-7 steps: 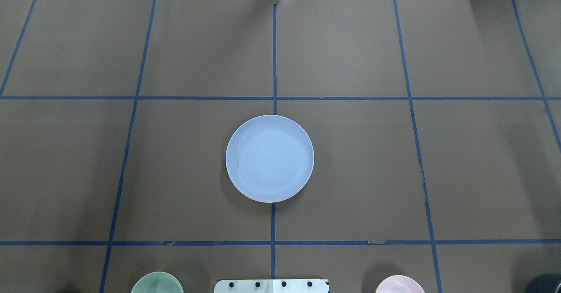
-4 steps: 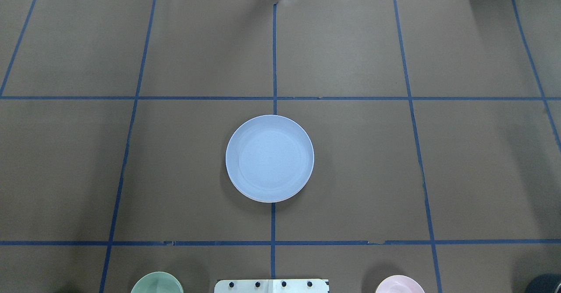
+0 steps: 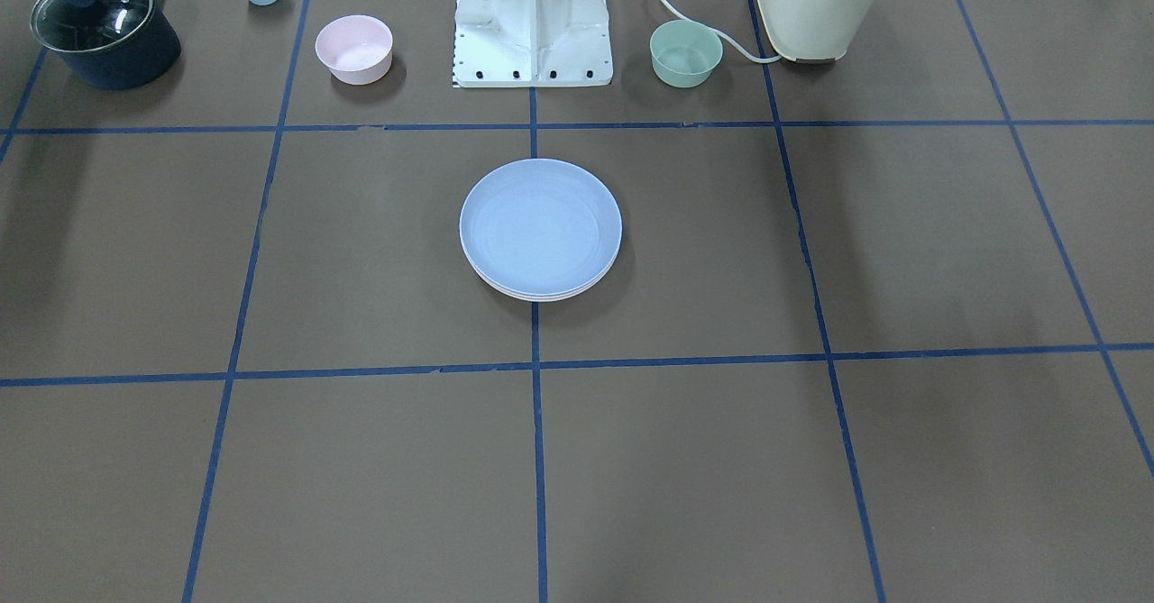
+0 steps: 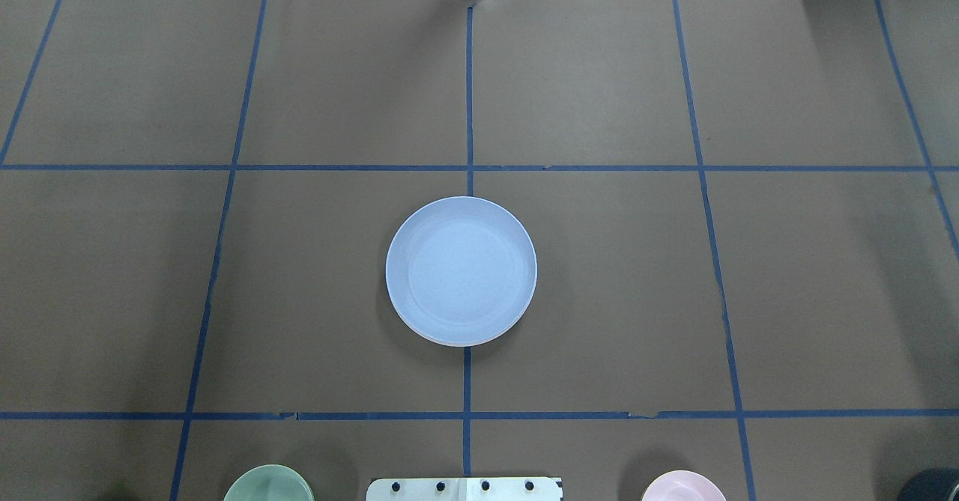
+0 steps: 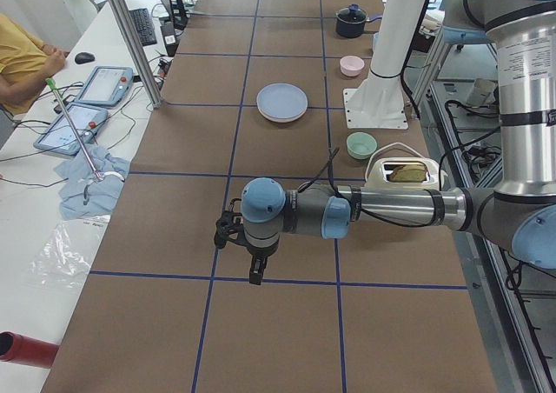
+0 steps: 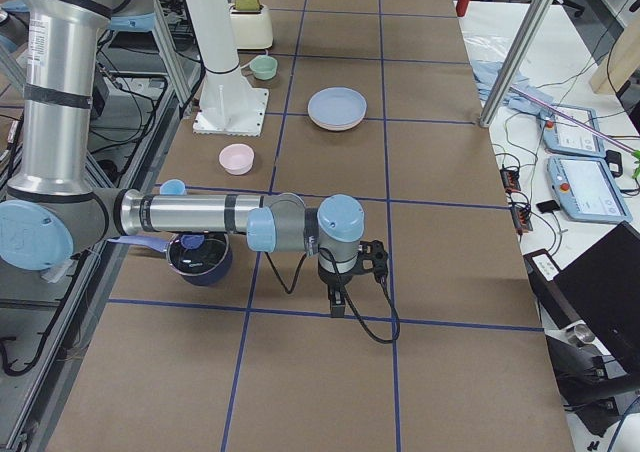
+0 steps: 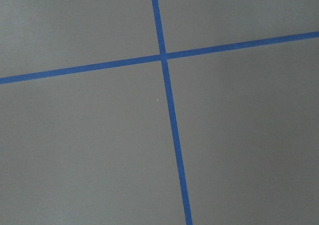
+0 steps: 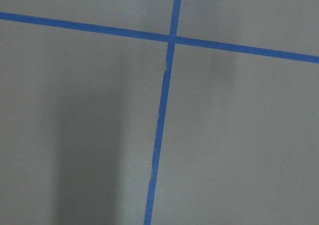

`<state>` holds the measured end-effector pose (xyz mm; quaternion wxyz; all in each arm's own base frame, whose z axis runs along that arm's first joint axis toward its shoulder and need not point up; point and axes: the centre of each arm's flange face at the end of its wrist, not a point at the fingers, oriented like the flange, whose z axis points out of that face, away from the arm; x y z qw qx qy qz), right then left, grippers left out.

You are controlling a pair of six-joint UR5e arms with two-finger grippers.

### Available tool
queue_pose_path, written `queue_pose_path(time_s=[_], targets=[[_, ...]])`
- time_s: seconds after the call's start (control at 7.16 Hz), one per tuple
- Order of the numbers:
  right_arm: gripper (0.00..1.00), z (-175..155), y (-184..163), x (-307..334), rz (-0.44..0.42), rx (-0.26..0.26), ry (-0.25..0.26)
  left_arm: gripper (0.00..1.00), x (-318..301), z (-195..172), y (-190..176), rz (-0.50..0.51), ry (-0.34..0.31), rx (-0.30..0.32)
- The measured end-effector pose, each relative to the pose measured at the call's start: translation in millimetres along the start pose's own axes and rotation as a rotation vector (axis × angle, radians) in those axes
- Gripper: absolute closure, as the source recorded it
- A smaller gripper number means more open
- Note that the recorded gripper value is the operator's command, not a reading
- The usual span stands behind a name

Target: Stack three plates with pink and blue

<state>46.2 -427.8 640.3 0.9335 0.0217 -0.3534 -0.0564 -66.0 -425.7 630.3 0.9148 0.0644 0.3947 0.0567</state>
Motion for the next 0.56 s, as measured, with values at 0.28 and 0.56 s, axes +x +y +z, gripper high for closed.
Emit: queue_pose_path(time_s=[0.28,0.56], targets=[[0.0,0.0,-0.1,-0.1,-0.001,0.0,-0.001,0.0,-0.5,0.5,0.2,-0.001,0.0,-0.001],[0.0,0.0,-0.1,-0.2,-0.001,0.0,-0.001,0.0,-1.0,1.0,0.4,-0.002,0.0,-0.002]])
